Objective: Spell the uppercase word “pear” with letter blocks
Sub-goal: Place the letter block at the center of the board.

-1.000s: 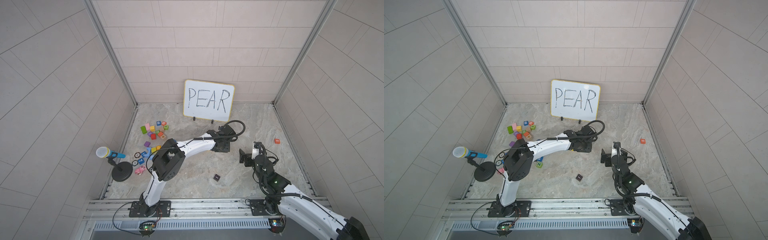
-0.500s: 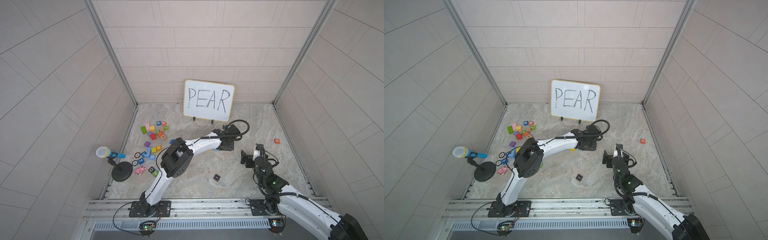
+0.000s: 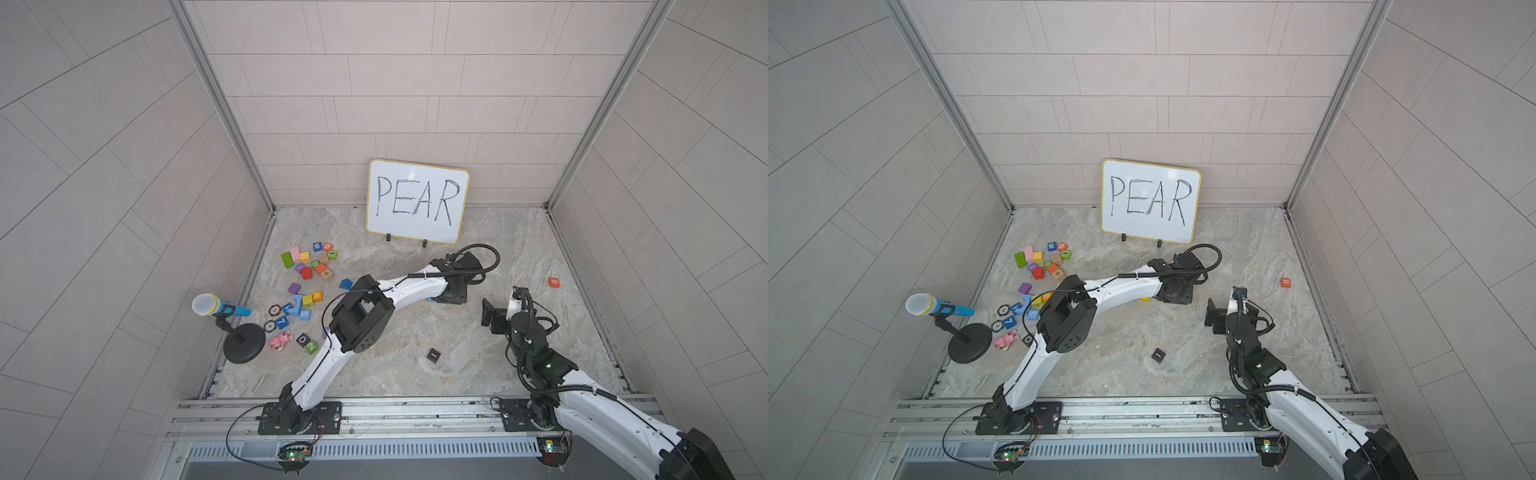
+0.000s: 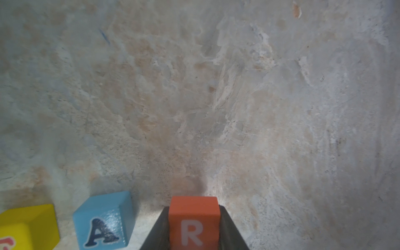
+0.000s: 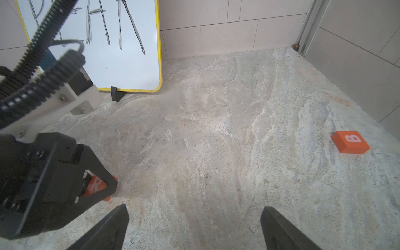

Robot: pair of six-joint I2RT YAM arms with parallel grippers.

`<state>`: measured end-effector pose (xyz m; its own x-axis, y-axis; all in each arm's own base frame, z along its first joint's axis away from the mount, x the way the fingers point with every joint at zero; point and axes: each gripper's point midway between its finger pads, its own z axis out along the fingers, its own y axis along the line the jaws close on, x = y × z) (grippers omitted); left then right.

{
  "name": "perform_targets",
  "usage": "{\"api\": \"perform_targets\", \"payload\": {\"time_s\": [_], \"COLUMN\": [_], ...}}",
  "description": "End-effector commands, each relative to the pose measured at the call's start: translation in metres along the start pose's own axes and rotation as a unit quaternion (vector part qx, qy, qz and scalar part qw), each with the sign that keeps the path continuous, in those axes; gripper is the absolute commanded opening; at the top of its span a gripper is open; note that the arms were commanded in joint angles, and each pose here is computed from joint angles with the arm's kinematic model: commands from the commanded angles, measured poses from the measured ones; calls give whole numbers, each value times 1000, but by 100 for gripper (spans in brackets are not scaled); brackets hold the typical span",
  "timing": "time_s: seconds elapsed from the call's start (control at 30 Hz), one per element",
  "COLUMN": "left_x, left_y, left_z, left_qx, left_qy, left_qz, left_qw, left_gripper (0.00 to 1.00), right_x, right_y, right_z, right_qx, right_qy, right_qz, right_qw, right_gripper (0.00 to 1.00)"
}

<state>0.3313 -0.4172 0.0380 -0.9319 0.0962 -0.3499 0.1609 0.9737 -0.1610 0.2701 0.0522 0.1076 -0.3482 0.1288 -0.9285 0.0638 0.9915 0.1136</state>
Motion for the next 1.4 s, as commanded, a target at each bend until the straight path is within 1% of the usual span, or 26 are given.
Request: {"api": "perform_targets", "payload": {"time_s": [0.0,0.27,0.63,1.07,1.37], "left_x": [3,4,0,0,2], "left_y": [4,3,2,2,2], "left_z": [6,12,11,14,17], "left_qx": [-22,-29,-37,-47,-49], "left_qy": [2,-1,-9,-8,-5], "left_qz": [13,15,20,28,29], "left_qw": [1000,999,999,999,998], "left_gripper": [27,27,31,33,37], "right_x": [1,2,2,3,3], "right_y": [-1,0,0,-1,-1], "right_z": [0,0,0,-1,-2], "right_qx": [-1,-4,-6,-7,-7], "right_qy": [-2,-2,-3,-5,-6], "right_qz": [9,10,9,11,12], "right_qw": [1000,1000,1000,1000,1000], "right_gripper": [100,100,100,100,100]}}
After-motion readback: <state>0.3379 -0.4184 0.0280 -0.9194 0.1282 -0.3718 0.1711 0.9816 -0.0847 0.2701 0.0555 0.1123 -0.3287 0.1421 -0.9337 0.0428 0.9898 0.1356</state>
